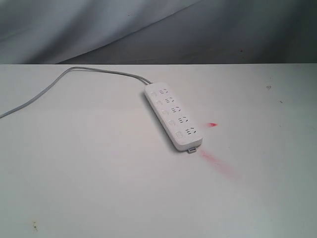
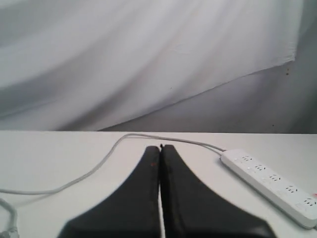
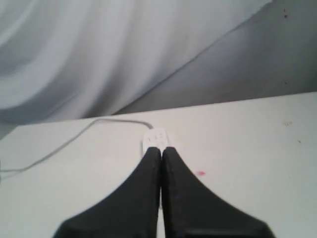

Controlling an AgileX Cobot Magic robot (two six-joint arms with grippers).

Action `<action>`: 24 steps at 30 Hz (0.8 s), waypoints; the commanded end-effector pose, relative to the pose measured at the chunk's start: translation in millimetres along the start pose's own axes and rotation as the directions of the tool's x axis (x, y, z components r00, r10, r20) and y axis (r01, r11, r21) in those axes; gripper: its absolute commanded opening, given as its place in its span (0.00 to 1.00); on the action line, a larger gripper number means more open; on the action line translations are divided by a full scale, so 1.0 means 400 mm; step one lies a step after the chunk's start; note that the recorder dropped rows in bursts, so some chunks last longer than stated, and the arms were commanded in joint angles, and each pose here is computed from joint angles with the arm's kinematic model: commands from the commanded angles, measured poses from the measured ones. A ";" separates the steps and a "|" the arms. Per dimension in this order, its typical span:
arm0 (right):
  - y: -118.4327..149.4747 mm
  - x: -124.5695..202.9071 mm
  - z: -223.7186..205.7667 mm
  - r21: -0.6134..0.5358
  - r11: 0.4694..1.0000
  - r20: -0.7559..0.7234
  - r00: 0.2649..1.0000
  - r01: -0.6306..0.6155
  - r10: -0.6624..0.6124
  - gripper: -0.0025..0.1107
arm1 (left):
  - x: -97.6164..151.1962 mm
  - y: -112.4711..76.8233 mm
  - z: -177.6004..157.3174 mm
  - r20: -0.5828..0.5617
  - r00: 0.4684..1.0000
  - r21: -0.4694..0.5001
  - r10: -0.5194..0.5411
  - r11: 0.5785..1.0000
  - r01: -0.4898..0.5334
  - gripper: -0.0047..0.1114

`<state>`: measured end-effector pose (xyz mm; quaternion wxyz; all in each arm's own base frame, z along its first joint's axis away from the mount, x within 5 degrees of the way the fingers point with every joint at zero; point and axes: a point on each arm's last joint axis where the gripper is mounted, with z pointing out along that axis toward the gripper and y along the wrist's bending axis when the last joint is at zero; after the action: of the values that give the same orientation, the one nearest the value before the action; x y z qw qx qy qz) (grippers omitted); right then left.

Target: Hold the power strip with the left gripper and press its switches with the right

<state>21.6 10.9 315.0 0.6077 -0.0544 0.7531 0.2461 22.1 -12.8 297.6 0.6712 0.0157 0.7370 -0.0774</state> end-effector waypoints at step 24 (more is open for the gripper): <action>-0.078 0.239 0.139 -0.023 0.987 0.130 0.979 0.159 -0.155 0.02 | 0.199 0.070 0.159 -0.012 0.972 -0.146 -0.233 0.962 0.229 0.04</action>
<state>58.7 28.6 207.9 0.6656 -0.0928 0.7065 0.2221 79.0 -0.9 211.3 0.6415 -0.1082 0.7531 -0.0980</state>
